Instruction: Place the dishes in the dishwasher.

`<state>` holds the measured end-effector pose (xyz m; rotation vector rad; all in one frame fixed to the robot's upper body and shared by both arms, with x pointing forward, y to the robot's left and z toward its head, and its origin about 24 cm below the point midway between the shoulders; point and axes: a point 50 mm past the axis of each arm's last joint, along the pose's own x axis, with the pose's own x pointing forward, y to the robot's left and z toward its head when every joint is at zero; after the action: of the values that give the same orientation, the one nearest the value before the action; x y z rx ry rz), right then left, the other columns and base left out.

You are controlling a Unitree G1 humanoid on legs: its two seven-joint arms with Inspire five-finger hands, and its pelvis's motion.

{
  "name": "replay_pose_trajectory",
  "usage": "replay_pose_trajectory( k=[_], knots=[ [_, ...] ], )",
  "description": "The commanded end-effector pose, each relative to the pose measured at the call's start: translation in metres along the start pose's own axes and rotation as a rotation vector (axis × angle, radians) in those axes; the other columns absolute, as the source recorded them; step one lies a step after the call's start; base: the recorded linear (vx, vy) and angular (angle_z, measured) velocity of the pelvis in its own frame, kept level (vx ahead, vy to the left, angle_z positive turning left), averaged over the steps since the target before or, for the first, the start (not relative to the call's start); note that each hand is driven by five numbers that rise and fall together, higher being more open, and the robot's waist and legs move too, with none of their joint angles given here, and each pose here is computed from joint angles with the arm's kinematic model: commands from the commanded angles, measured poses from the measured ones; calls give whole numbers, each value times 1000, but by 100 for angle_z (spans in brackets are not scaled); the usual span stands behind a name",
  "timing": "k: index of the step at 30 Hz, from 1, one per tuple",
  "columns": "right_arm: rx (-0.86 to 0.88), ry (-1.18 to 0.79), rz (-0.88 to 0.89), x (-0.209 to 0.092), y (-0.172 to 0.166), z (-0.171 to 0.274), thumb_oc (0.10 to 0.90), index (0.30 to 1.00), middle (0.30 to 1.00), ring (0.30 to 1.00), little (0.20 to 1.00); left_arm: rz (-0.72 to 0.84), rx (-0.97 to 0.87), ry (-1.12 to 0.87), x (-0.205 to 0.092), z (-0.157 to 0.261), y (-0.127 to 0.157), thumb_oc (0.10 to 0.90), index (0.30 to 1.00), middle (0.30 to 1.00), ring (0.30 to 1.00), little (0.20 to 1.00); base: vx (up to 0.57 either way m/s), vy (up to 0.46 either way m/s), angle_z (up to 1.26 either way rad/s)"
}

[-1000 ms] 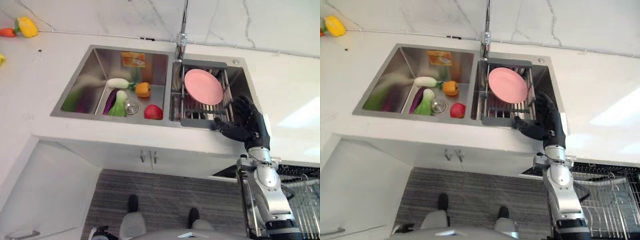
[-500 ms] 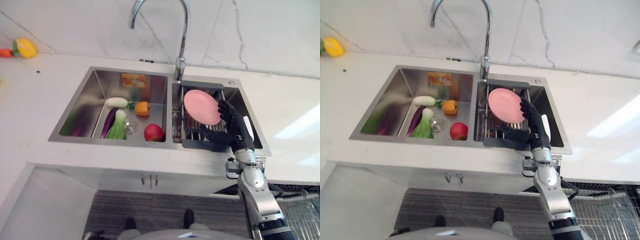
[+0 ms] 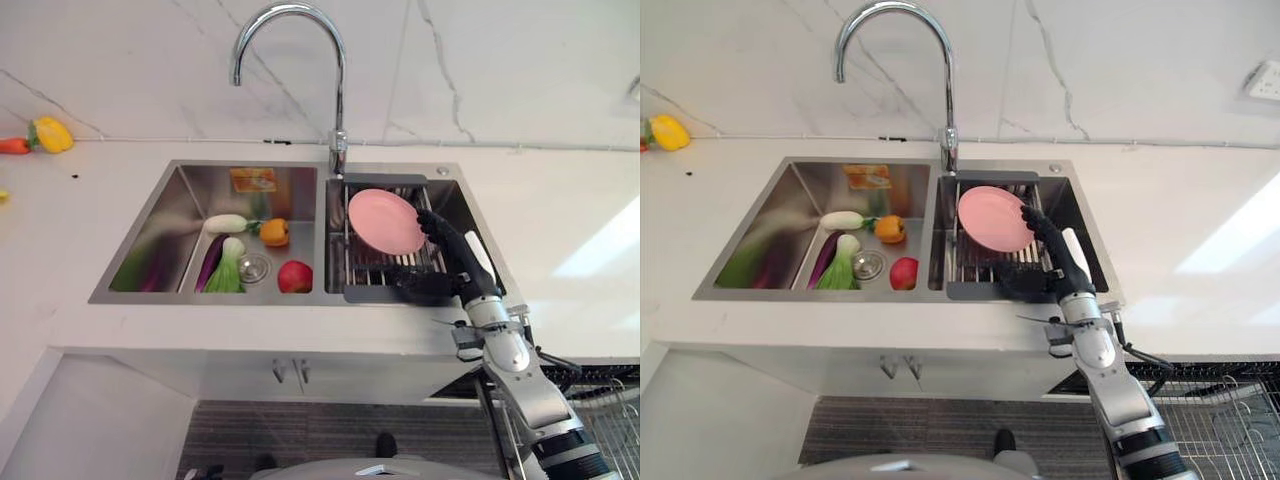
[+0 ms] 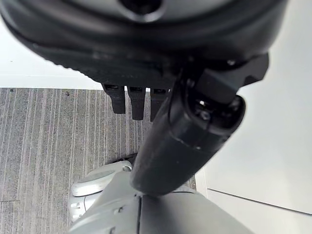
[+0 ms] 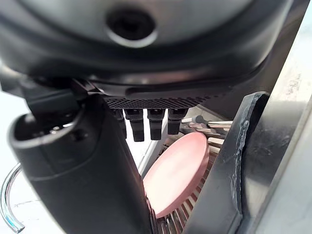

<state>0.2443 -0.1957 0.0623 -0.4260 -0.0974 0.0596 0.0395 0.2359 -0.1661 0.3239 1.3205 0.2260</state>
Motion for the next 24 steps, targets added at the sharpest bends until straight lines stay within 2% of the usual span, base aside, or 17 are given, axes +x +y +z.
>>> replay_pose_trajectory(
  k=[1,12,24],
  knots=[
    [-99,-306,-70,32,-25,62,800,900,900,900,900,-34,125,-70,3,24,-4,800,900,900,900,900,0,0,0],
    [-336,-191,-150,62,-26,44,800,900,900,900,900,-5,180,-65,4,22,1,800,900,900,900,900,0,1,1],
    [-407,-37,-118,71,-15,14,800,900,900,900,900,-6,203,-50,4,17,1,800,900,900,900,900,2,3,4]
  ],
)
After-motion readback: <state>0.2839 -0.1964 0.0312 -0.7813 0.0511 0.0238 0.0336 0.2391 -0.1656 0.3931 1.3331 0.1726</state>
